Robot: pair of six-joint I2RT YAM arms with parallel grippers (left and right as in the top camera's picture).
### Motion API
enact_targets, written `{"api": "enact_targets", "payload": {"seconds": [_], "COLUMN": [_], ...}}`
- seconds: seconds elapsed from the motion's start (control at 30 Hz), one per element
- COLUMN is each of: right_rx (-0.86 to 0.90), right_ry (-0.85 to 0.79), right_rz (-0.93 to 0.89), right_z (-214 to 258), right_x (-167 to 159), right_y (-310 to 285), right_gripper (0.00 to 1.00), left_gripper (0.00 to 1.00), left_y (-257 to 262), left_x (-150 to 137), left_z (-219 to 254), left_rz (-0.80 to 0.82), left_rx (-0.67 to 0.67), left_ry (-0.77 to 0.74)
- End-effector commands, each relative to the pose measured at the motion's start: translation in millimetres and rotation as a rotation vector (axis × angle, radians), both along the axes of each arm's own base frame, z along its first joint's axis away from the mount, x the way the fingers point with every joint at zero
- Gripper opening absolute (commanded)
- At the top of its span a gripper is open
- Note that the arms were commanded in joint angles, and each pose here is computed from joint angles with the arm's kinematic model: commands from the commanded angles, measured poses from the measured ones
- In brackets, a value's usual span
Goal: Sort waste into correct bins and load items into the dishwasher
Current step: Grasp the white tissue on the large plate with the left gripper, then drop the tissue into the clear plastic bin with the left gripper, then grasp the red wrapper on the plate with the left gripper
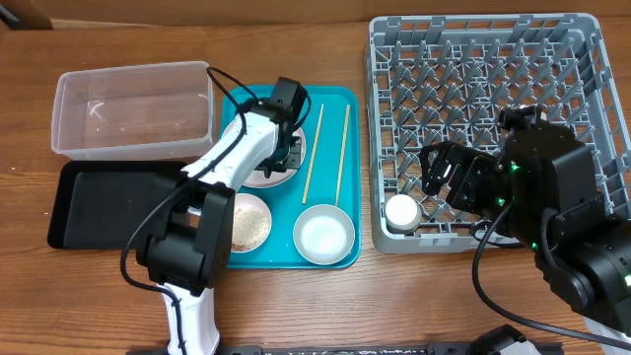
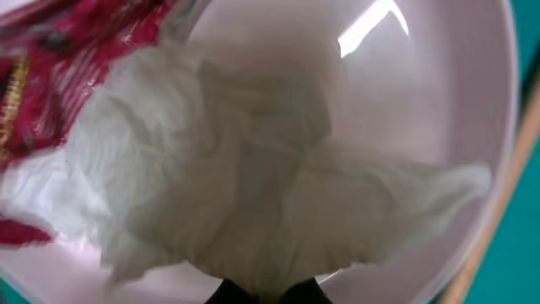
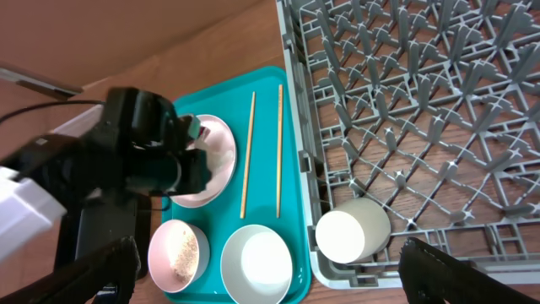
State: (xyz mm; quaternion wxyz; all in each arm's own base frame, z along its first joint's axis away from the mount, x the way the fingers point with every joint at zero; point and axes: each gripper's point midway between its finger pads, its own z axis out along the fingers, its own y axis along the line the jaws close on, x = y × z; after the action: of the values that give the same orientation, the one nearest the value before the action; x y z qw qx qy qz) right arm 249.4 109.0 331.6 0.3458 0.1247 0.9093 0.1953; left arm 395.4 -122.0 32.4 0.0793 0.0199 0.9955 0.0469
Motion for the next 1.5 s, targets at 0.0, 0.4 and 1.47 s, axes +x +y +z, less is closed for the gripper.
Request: {"api": "enact_targets", "payload": {"seconds": [0.0, 0.4, 1.47], "right_rx": [-0.002, -0.005, -0.019], "right_ry": [-0.015, -0.006, 0.025], "right_rz": [0.009, 0.009, 0.009], "right_z": [4, 2, -4], "right_x": [-1, -2, -8], "right_y": [0, -1, -3], "right_gripper": [1.00, 1.00, 1.00], "left_gripper": [0.04, 0.04, 0.89], "left_y": [-6, 123, 57], "left_x": [22, 32, 72], "left_z": [89, 150, 23], "left_rz": [0.019, 0.319, -0.145], "left_rx": [-0.080, 0.022, 0.138], "left_ry": [-0.170, -0.279, -0.088]}}
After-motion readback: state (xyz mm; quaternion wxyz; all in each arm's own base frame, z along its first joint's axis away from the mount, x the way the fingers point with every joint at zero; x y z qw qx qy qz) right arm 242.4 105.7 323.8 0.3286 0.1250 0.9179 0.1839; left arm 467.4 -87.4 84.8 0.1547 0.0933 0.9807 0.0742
